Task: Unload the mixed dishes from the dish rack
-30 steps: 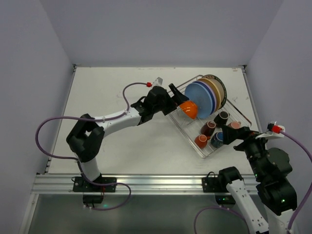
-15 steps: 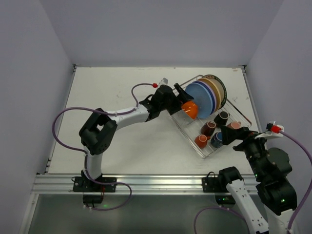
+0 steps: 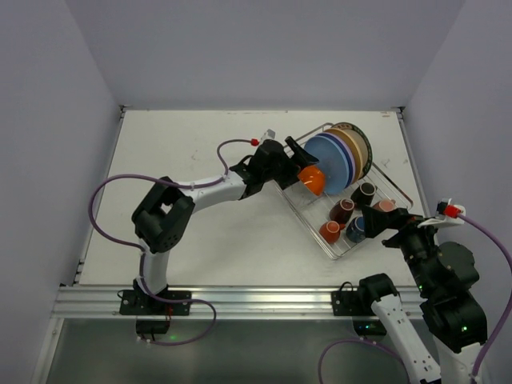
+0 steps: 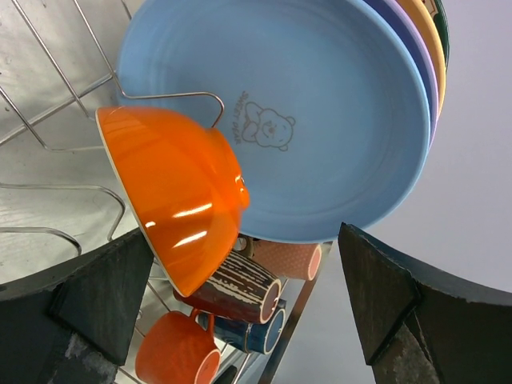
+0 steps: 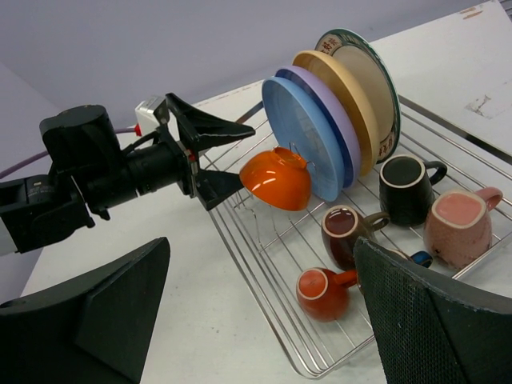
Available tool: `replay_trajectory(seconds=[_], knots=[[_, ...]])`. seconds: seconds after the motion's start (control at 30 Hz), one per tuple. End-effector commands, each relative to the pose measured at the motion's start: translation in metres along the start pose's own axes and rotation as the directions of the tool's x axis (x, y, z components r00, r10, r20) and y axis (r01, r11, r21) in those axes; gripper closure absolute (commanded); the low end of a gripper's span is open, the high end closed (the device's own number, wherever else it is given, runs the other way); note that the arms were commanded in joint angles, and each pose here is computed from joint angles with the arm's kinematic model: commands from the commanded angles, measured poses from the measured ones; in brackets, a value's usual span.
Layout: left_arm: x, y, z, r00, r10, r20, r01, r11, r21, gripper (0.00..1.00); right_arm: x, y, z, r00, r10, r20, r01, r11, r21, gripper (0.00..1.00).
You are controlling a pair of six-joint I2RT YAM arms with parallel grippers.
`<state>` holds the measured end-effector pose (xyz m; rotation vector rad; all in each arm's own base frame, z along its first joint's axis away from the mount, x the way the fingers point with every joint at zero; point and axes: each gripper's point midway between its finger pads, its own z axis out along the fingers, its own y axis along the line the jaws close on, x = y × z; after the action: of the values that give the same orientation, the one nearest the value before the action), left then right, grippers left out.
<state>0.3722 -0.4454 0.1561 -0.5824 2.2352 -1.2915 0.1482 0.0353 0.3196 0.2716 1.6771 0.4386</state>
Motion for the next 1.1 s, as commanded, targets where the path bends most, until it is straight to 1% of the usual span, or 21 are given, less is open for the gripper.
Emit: replay_trajectory(seconds=[0.0, 0.03, 0.07, 0.1, 0.13, 0.17, 0.3, 0.5, 0.6, 0.63, 0.7, 0.73, 0.8, 0.83, 0.93, 1.07], knots=[[0.013, -0.001, 0.008, 0.998, -0.052, -0.041, 0.053, 0.999, 0.005, 0.00, -0.012, 0.007, 0.000, 0.999, -0.003, 0.033, 0.004, 1.000, -0.025, 0.01], [0.011, -0.008, 0.009, 0.996, -0.082, -0.034, 0.083, 0.996, 0.038, 0.00, -0.012, 0.008, 0.000, 0.999, -0.003, 0.033, 0.004, 1.000, -0.026, 0.01], [0.014, -0.001, 0.008, 0.994, -0.099, -0.035, 0.101, 0.994, 0.044, 0.00, -0.010, 0.006, 0.002, 1.000, -0.012, 0.027, 0.013, 1.000, -0.021, 0.01], [0.014, -0.002, 0.008, 0.993, -0.116, -0.032, 0.118, 0.991, 0.064, 0.00, -0.011, 0.005, 0.002, 1.000, -0.014, 0.027, 0.014, 1.000, -0.016, 0.01], [0.013, -0.008, 0.007, 0.991, -0.133, -0.029, 0.135, 0.985, 0.105, 0.00, -0.010, 0.004, 0.003, 1.000, -0.016, 0.025, 0.017, 1.000, -0.008, 0.01], [0.016, -0.009, 0.008, 0.988, -0.152, -0.038, 0.155, 0.982, 0.109, 0.00, -0.009, 0.003, 0.003, 1.000, -0.017, 0.022, 0.017, 1.000, -0.002, 0.01], [0.020, -0.013, 0.015, 0.987, -0.152, -0.047, 0.156, 0.982, 0.108, 0.00, -0.008, 0.002, 0.003, 1.000, -0.021, 0.020, 0.021, 1.000, 0.000, 0.01], [0.017, -0.009, 0.015, 0.981, -0.190, -0.030, 0.192, 0.972, 0.135, 0.01, -0.007, 0.001, 0.001, 0.999, -0.027, 0.018, 0.027, 1.000, -0.003, 0.01], [0.017, -0.007, 0.014, 0.979, -0.203, -0.025, 0.205, 0.967, 0.152, 0.05, -0.007, 0.003, 0.001, 0.999, -0.033, 0.016, 0.033, 0.999, -0.012, 0.01], [0.017, -0.009, 0.013, 0.979, -0.203, -0.027, 0.204, 0.964, 0.169, 0.12, -0.006, 0.003, 0.001, 0.999, -0.034, 0.015, 0.035, 0.999, -0.015, 0.01], [0.016, -0.012, 0.012, 0.978, -0.207, -0.025, 0.208, 0.960, 0.185, 0.15, -0.006, 0.004, 0.001, 0.999, -0.036, 0.015, 0.036, 0.999, -0.018, 0.01], [0.014, -0.017, 0.010, 0.978, -0.206, -0.024, 0.207, 0.956, 0.208, 0.18, -0.005, 0.004, 0.002, 0.999, -0.037, 0.013, 0.038, 0.999, -0.019, 0.01], [0.013, -0.019, 0.009, 0.979, -0.205, -0.020, 0.204, 0.954, 0.221, 0.21, -0.005, 0.006, 0.002, 0.999, -0.040, 0.013, 0.040, 0.999, -0.030, 0.01], [0.012, -0.024, 0.009, 0.980, -0.199, -0.020, 0.198, 0.949, 0.245, 0.28, -0.005, 0.006, 0.002, 0.999, -0.041, 0.011, 0.042, 0.999, -0.033, 0.01], [0.011, -0.028, 0.008, 0.981, -0.194, -0.016, 0.192, 0.944, 0.268, 0.30, -0.003, 0.007, 0.002, 0.999, -0.048, 0.004, 0.048, 0.998, -0.042, 0.01], [0.010, -0.035, 0.004, 0.982, -0.186, -0.011, 0.181, 0.935, 0.306, 0.38, -0.002, 0.009, 0.002, 0.998, -0.059, 0.002, 0.059, 0.997, -0.057, 0.01]])
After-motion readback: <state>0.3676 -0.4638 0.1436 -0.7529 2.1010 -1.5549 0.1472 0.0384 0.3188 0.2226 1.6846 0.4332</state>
